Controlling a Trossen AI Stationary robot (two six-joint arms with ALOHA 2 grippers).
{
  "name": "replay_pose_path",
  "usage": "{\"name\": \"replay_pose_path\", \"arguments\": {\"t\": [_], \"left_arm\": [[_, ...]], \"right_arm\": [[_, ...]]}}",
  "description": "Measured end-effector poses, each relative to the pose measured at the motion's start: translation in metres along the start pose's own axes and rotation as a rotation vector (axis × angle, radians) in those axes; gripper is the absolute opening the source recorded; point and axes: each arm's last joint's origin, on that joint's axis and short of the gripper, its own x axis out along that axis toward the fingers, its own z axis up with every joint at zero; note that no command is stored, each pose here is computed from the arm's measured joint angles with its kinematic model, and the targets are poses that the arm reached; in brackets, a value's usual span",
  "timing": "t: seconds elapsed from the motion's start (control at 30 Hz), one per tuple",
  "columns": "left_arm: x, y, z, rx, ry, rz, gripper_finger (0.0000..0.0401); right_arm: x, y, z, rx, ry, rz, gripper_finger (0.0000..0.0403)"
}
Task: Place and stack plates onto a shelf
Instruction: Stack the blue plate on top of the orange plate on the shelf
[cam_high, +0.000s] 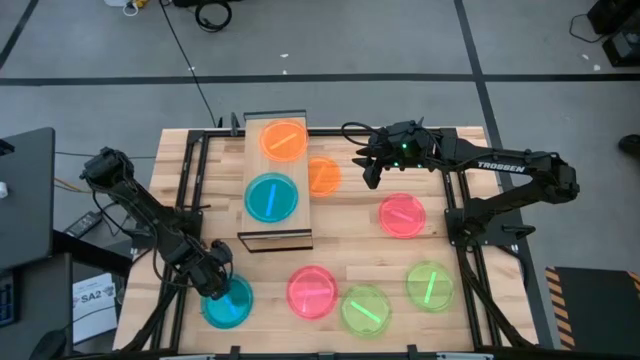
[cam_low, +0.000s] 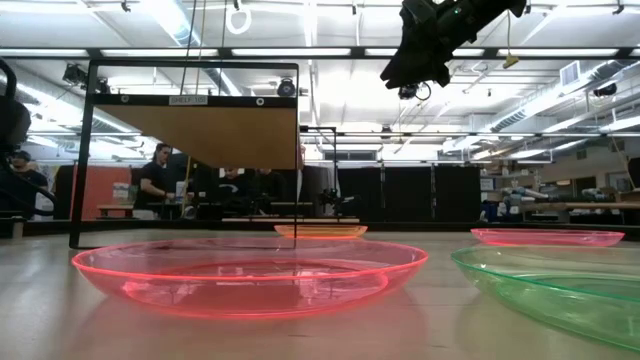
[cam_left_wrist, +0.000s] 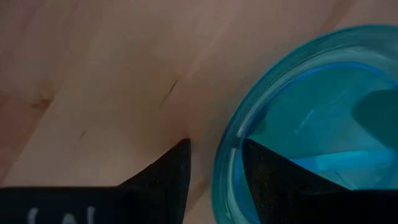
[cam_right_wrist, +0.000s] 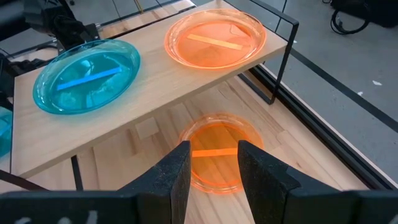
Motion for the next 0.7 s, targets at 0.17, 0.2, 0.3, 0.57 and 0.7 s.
{"name": "replay_pose_path", "arguments": {"t": [0.17,0.2,0.3,0.57,0.7], "left_arm": [[0.0012,0.0013,-0.0002,-0.004,0.002,0.005,0.0153],[0.0012,0.0011,-0.0002,-0.003,0.002,0.003,0.0153],[0.0012,0.0010,-0.0002,-0.003,0.002,0.001,0.0153],[0.0015,0.0017,-0.0002,-0.007,-0.002,0.008,0.0149],[0.0016,0.0023,-0.0002,-0.007,-0.002,0.013,0.0129]], "right_arm": [[0.0000,0.0000,0.0000,0.000,0.000,0.000,0.0139],[0.0000,0.0000,0.0000,0.000,0.000,0.000,0.0139],[0.0000,0.0000,0.0000,0.000,0.000,0.000,0.0139],[0.0000,0.0000,0.0000,0.000,0.000,0.000,0.0139],[0.0000,0.0000,0.0000,0.000,0.000,0.000,0.0139]]}}
